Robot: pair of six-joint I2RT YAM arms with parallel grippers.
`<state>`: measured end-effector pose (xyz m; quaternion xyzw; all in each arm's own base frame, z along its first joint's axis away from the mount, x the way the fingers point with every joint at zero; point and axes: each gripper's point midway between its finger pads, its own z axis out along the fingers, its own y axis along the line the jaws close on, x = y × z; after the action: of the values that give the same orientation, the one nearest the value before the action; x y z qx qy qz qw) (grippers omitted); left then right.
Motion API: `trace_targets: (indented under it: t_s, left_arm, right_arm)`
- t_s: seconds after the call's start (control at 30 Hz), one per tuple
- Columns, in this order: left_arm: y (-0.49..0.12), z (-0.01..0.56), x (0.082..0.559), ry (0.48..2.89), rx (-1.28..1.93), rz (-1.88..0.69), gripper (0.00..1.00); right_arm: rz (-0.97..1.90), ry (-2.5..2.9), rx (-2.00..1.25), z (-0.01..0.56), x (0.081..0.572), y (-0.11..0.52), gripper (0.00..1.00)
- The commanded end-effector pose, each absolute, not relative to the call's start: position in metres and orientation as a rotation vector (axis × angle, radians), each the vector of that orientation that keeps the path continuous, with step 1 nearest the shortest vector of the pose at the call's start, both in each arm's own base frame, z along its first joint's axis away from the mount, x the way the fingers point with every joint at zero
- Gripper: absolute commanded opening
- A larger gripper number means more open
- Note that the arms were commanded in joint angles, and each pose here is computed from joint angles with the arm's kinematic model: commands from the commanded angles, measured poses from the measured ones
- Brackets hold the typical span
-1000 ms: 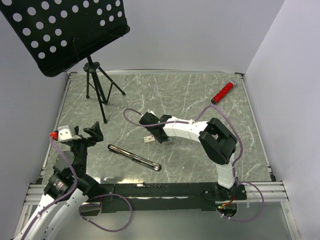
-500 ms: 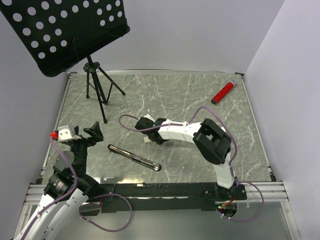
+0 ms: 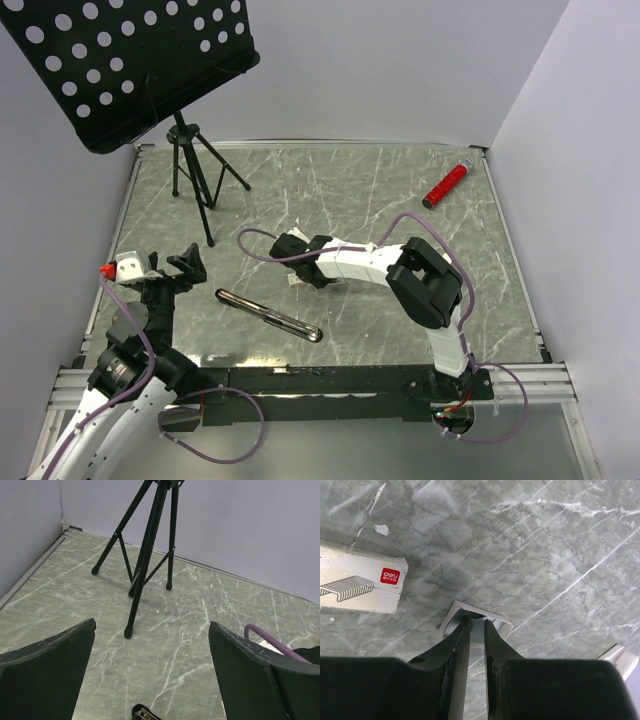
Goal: Load the staples into the stapler
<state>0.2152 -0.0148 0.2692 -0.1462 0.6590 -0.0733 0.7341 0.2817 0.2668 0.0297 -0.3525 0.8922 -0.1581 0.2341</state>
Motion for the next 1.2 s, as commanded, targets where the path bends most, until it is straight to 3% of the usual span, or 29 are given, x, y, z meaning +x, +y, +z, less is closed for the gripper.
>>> trace_targets:
  t_s: [0.0,0.33,0.6,0.9,1.17]
  left_arm:
    - [-0.015,0.279,0.214,1.413,-0.316,-0.177,0.99]
    - [-0.016,0.279,0.215,1.416,-0.31,-0.18,0.99]
    - [-0.019,0.278,0.216,1.423,-0.297,-0.182,1.0]
    - [-0.02,0.277,0.217,1.424,-0.294,-0.188,0.99]
    - [-0.022,0.278,0.217,1.425,-0.286,-0.195,0.99]
  right_arm:
    - [-0.397,2.388,-0.928,0.064,0.29,0.276,0.18]
    - [-0.222,2.358,-0.904,0.095,0.289,0.292,0.19]
    - [0.106,2.398,-0.944,0.104,0.249,0.301,0.2]
    - [0.254,2.553,-0.892,0.057,0.191,0.27,0.21]
    - [0.241,2.603,-0.898,0.029,0.179,0.265,0.22]
